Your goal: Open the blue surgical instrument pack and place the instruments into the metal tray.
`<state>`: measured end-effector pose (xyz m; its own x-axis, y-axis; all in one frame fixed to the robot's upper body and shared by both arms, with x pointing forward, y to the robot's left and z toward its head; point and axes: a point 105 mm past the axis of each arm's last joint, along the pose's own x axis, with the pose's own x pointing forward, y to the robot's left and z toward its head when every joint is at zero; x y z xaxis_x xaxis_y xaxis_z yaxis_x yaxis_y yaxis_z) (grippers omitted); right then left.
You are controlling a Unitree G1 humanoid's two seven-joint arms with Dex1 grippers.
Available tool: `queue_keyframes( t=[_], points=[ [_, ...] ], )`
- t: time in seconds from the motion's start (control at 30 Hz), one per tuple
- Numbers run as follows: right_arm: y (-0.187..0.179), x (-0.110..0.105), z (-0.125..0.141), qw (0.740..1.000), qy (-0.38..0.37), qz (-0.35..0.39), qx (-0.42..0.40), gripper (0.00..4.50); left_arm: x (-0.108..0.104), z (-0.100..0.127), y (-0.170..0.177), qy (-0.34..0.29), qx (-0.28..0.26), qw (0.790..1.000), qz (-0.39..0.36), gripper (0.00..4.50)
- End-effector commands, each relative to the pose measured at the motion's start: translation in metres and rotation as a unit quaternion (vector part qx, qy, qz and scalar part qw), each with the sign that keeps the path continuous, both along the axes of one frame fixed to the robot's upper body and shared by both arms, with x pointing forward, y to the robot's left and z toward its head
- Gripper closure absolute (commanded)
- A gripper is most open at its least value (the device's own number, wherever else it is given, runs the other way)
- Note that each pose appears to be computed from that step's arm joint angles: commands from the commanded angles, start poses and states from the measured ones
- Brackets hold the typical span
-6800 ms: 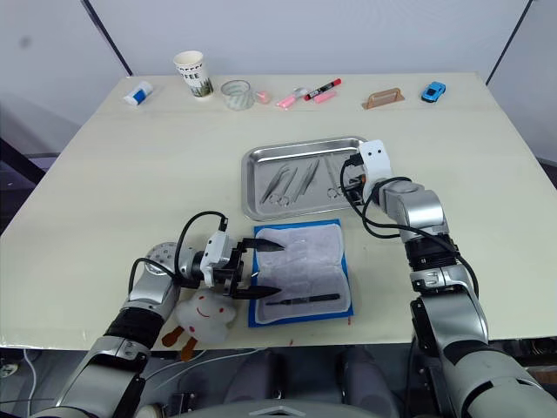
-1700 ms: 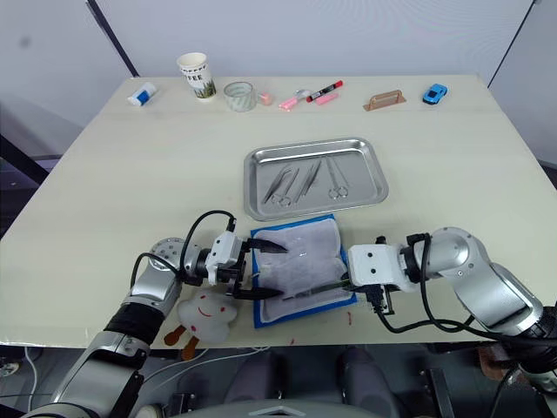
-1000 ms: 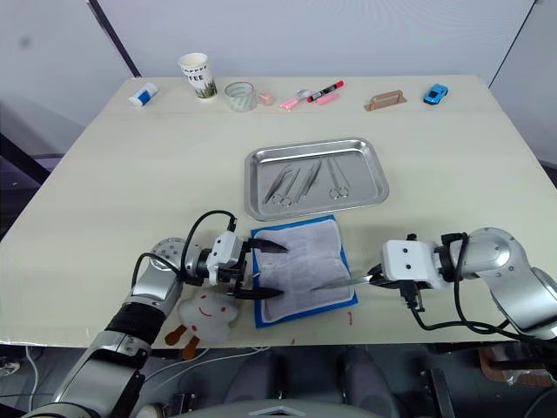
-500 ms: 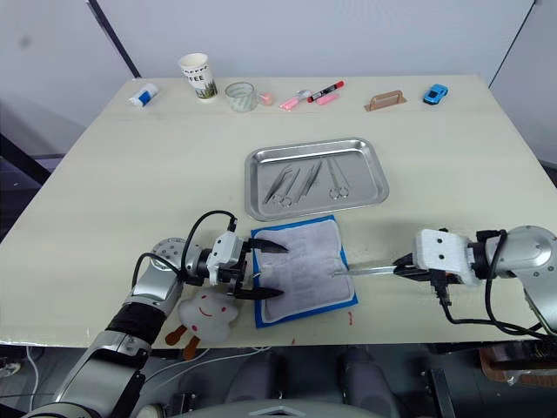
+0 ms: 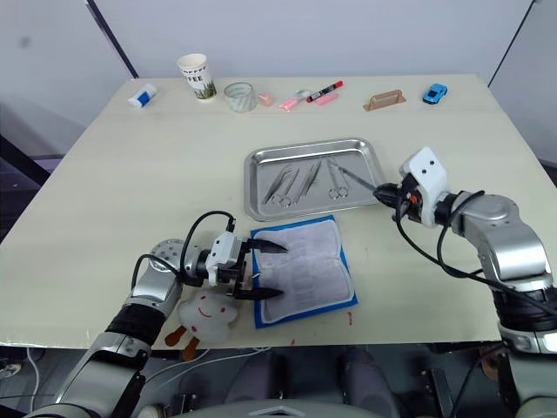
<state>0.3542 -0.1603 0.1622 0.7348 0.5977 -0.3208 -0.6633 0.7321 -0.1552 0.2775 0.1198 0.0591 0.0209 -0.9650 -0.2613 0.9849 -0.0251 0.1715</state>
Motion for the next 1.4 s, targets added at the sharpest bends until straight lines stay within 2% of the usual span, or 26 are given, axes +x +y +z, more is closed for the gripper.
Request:
queue_keyframes(
  t=[0.03,0.23,0.53,0.77,1.07,1.13,1.17,1.3,1.37,1.4],
  points=[
    [-0.001,0.022,0.001,0.998,0.009,-0.069,0.007,4.33,-0.010,-0.023,0.002,0.042,0.020,0.999,0.006,0.00],
    [0.014,0.056,-0.004,0.986,0.023,-0.163,0.034,4.33,-0.011,-0.023,0.000,0.040,0.014,0.999,0.013,0.00],
    [0.042,0.080,-0.008,0.977,0.030,-0.206,0.053,4.33,-0.011,-0.023,0.002,0.038,0.015,0.999,0.019,0.00],
    [0.048,0.079,-0.023,0.972,0.053,-0.219,0.062,4.33,-0.011,-0.023,0.003,0.038,0.016,0.999,0.020,0.00],
    [0.039,0.074,-0.024,0.970,0.053,-0.229,0.060,4.33,-0.011,-0.023,0.003,0.039,0.016,0.999,0.020,0.00],
    [0.040,0.073,-0.022,0.971,0.050,-0.226,0.063,3.43,-0.011,-0.023,0.003,0.039,0.017,0.999,0.019,0.00],
    [0.041,0.071,-0.021,0.972,0.048,-0.222,0.066,3.17,-0.011,-0.023,0.003,0.039,0.017,0.999,0.019,0.00],
    [0.050,0.066,-0.011,0.976,0.038,-0.197,0.081,1.18,-0.011,-0.023,0.004,0.040,0.018,0.999,0.018,0.00],
    [0.052,0.063,-0.008,0.977,0.036,-0.192,0.084,0.04,-0.010,-0.023,0.004,0.040,0.018,0.999,0.018,0.00],
    [0.054,0.061,-0.002,0.979,0.024,-0.182,0.088,0.04,-0.011,-0.023,0.004,0.040,0.018,0.999,0.017,0.00]
  ],
)
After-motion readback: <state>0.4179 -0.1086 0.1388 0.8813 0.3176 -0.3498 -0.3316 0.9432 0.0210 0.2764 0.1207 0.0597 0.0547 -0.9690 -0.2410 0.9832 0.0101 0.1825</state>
